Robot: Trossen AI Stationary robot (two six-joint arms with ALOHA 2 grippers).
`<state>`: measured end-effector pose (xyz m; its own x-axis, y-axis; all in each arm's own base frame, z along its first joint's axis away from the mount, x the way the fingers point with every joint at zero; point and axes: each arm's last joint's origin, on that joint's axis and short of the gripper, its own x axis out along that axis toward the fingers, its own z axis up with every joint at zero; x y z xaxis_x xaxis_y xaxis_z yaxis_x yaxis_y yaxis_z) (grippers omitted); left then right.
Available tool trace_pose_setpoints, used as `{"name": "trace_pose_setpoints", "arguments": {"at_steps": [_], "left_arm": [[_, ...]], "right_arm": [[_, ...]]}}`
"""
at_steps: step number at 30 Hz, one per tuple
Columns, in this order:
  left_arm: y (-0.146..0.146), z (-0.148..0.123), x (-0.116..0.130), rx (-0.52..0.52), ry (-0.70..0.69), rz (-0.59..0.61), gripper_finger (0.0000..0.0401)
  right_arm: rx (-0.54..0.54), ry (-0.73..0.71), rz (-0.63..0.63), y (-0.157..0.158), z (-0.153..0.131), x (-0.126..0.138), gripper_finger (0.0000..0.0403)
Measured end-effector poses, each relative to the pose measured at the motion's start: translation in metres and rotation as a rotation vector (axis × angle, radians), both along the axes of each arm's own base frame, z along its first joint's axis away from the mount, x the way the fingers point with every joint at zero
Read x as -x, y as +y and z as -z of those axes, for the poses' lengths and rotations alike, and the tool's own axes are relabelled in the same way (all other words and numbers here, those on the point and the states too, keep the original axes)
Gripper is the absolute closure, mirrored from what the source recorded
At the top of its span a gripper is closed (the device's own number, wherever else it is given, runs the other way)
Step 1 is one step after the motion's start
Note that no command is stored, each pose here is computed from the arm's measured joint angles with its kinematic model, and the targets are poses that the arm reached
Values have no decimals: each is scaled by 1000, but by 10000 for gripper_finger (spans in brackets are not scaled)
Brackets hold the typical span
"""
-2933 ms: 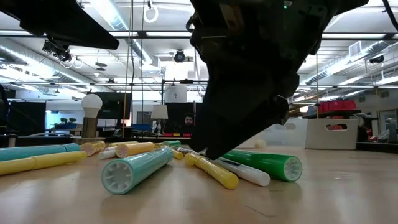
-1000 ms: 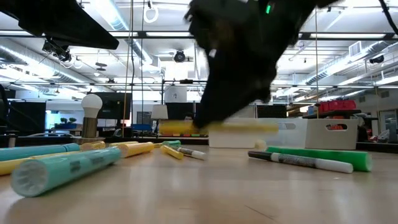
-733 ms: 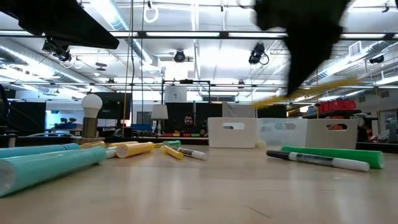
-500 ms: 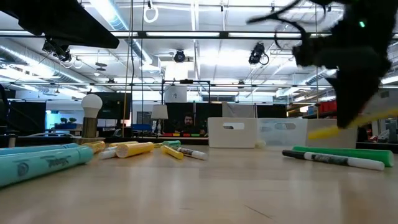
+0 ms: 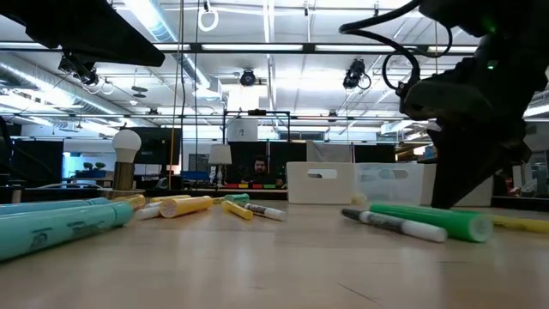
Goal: Pick & Place Markers
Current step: Put the yellow pen into the gray bin
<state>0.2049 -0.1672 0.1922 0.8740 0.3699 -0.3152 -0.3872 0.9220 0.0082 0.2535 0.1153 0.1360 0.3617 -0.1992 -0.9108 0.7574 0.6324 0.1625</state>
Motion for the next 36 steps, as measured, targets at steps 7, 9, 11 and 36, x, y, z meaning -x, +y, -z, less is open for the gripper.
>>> {"name": "trace_pose_setpoints", "arguments": {"at_steps": [7, 9, 11, 36], "left_arm": [[3, 0, -3, 6, -2, -18, 387], [4, 0, -4, 8, -3, -23, 387], [6, 0, -5, 17, -7, -33, 387], [7, 0, -5, 21, -8, -38, 387]], "right_arm": [[17, 18, -23, 0, 0, 2, 401], [4, 23, -38, 1, 0, 2, 402], [7, 27, -45, 1, 0, 2, 398], [330, 36, -295, 43, 39, 16, 255]]}}
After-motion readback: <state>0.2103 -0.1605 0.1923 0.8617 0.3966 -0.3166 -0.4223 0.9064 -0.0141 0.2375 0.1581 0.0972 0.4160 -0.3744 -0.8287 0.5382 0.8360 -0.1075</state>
